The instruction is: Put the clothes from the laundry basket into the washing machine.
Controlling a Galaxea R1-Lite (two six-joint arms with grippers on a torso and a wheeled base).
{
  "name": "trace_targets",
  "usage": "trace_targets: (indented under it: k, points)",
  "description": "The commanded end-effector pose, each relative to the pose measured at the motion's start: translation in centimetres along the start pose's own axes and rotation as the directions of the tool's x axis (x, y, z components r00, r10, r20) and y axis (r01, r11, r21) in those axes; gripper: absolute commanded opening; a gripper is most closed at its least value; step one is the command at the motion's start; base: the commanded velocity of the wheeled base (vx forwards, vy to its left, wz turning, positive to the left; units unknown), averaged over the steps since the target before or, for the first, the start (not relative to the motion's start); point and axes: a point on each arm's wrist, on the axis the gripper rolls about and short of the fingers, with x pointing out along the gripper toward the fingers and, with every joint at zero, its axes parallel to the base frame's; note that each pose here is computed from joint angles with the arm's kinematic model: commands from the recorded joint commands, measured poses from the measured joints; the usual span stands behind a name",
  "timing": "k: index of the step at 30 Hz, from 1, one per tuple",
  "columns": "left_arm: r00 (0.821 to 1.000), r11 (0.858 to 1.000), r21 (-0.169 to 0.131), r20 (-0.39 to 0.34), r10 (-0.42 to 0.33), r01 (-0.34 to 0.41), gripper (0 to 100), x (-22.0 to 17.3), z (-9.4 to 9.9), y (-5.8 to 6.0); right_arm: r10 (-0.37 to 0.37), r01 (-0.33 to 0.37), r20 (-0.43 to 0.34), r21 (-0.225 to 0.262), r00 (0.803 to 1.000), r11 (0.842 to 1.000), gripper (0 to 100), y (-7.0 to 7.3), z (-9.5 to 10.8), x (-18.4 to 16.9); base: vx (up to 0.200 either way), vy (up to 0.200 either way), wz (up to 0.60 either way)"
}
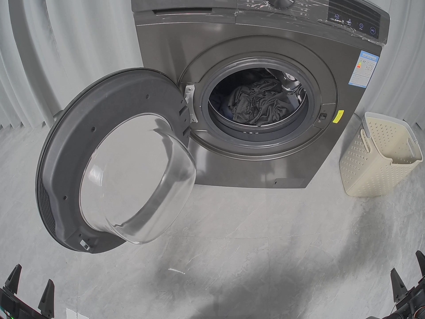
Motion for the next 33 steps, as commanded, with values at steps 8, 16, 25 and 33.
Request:
trace_targets:
  k: [8,16,25,33]
  points:
    - [1.0,1.0,0.006,-0.006,0.002,-0.002,100,0.0,-0.5,0.0,0.0,0.0,-0.014,0.001,1.0,1.0,100,0.0,-0.5,0.1,0.0,0.0,0.0]
    - [1.0,1.0,0.026,-0.003,0.002,-0.002,100,0.0,-0.5,0.0,-0.001,0.001,-0.014,0.001,1.0,1.0,100,0.0,-0.5,0.1,0.0,0.0,0.0]
    - [0.988,0.993,-0.044,0.108,-0.108,0.113,100,-0.6,7.4,-0.3,-0.003,0.003,-0.015,0.001,1.0,1.0,100,0.0,-0.5,0.1,0.0,0.0,0.0]
    - [0.986,0.985,-0.061,-0.029,-0.165,0.163,100,5.4,10.9,-0.9,-0.001,0.001,-0.015,0.003,1.0,1.0,100,0.0,-0.5,0.1,0.0,0.0,0.0]
